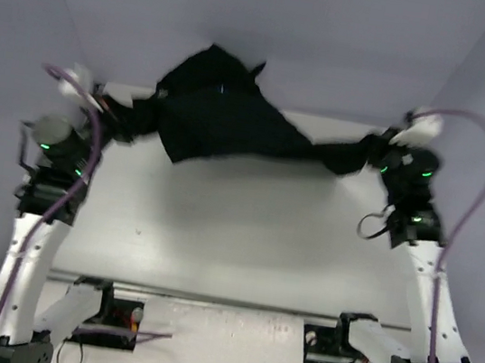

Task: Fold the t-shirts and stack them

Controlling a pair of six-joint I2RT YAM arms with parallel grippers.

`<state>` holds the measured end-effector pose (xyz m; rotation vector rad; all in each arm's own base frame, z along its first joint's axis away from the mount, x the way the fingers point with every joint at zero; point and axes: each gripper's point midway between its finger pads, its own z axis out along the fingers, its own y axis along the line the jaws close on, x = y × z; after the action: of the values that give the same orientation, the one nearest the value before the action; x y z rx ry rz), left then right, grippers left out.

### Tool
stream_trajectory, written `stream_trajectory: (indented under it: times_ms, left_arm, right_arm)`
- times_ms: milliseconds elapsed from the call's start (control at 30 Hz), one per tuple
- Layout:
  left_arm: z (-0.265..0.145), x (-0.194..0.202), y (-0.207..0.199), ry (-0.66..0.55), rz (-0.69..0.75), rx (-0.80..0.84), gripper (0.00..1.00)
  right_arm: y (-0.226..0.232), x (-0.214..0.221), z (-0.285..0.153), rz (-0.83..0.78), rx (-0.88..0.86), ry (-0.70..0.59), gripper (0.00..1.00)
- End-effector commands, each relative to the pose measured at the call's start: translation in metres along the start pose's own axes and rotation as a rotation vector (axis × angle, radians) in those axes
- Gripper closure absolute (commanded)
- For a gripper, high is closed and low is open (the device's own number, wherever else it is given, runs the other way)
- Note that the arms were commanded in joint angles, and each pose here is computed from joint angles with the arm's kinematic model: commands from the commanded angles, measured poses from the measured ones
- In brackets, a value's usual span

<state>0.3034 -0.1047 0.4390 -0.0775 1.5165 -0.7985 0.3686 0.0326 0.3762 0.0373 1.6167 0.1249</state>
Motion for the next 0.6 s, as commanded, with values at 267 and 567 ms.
stream_trajectory:
  times_ms: [267, 567]
  left_arm:
    - [-0.091, 0.24, 0.159, 0.493, -0.222, -0.593, 1.0]
    - [-0.148, 0.257, 0.147, 0.582, -0.294, -0.763, 1.0]
  right_arm:
    - [-0.003, 0.253, -0.045, 0.216, 0.215, 0.559, 1.0]
    - [-0.039, 0.326, -0.11, 0.317, 0.546, 0.821, 0.98]
